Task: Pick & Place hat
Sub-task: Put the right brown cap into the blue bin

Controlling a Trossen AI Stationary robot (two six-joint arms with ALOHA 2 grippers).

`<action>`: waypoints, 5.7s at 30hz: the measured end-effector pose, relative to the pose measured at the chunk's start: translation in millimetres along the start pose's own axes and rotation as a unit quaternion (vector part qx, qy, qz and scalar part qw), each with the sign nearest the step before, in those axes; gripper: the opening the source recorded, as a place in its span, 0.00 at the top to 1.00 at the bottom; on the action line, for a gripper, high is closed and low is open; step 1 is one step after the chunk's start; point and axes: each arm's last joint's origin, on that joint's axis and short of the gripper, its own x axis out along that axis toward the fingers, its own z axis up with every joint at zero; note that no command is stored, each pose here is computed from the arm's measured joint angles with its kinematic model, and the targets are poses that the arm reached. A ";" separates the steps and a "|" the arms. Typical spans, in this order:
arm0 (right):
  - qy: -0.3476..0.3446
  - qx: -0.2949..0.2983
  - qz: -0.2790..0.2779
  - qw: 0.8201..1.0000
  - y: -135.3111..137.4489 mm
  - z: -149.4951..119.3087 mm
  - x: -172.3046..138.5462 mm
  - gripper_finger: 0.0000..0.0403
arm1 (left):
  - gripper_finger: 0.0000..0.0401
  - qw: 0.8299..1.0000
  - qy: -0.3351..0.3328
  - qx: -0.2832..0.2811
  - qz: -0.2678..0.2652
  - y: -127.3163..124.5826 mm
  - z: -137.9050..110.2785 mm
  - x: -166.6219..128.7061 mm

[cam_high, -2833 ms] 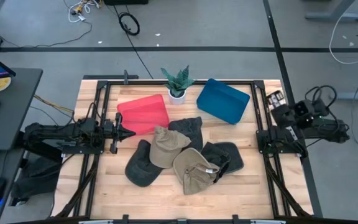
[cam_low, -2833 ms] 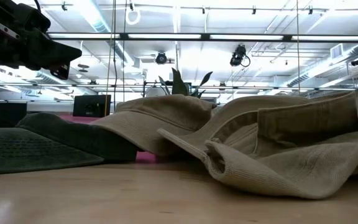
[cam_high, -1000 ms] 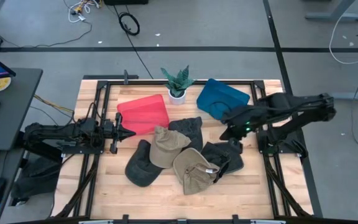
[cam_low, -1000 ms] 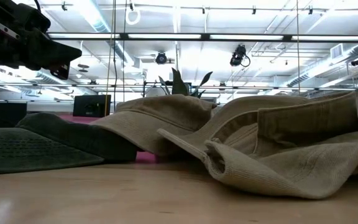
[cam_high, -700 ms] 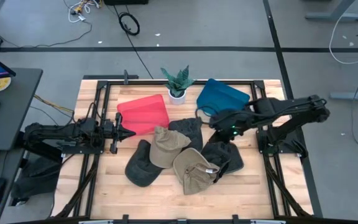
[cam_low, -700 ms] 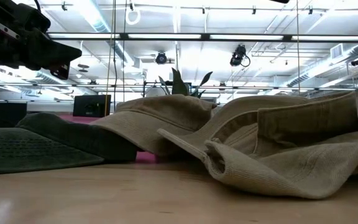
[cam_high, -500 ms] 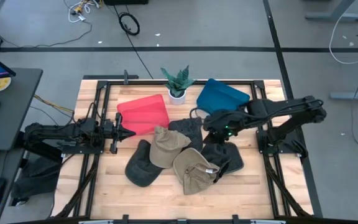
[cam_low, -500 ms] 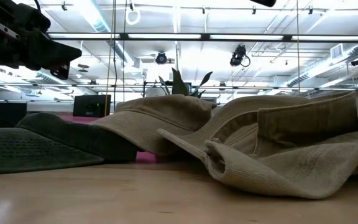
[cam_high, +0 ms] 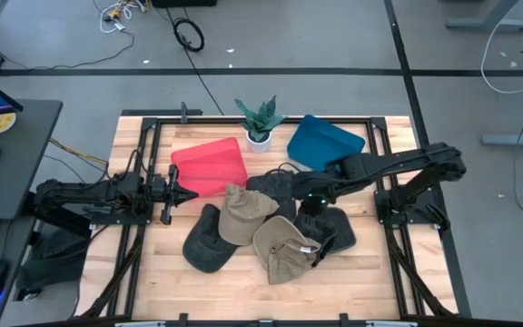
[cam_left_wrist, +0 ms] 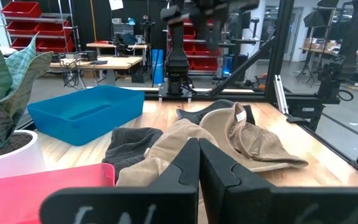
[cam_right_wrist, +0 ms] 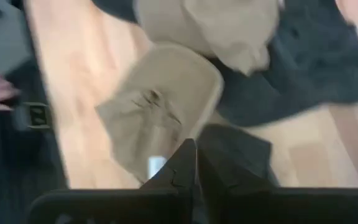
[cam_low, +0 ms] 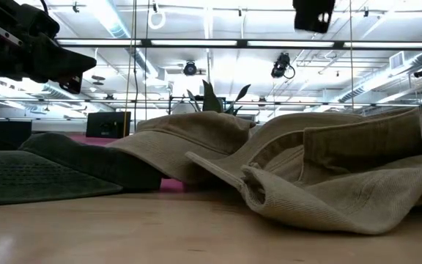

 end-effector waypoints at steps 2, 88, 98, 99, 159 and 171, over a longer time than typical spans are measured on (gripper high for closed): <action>0.017 0.002 -0.014 1.000 -4.4 -2.1 8.4 0.93 | 0.99 1.000 0.000 0.000 0.000 0.0 -0.1 0.0; -0.137 -0.127 0.093 0.978 3.2 -31.4 82.7 0.99 | 0.99 1.000 0.000 0.000 0.000 0.0 -0.1 0.0; -0.303 -0.153 -0.047 0.940 5.8 -41.2 11.0 0.99 | 0.99 1.000 0.001 0.000 0.000 0.0 -0.2 0.0; -0.319 -0.149 -0.075 0.933 4.6 -42.8 5.4 0.99 | 0.99 1.000 0.001 0.000 0.000 0.0 -0.2 0.0; -0.206 -0.073 -0.717 0.662 -73.3 -13.9 -6.2 0.99 | 0.99 1.000 0.002 0.000 0.000 0.0 -0.3 0.0; -0.253 -0.066 -0.620 0.740 -77.2 -22.6 -6.2 0.99 | 0.99 1.000 0.002 0.000 0.000 0.0 -0.3 0.0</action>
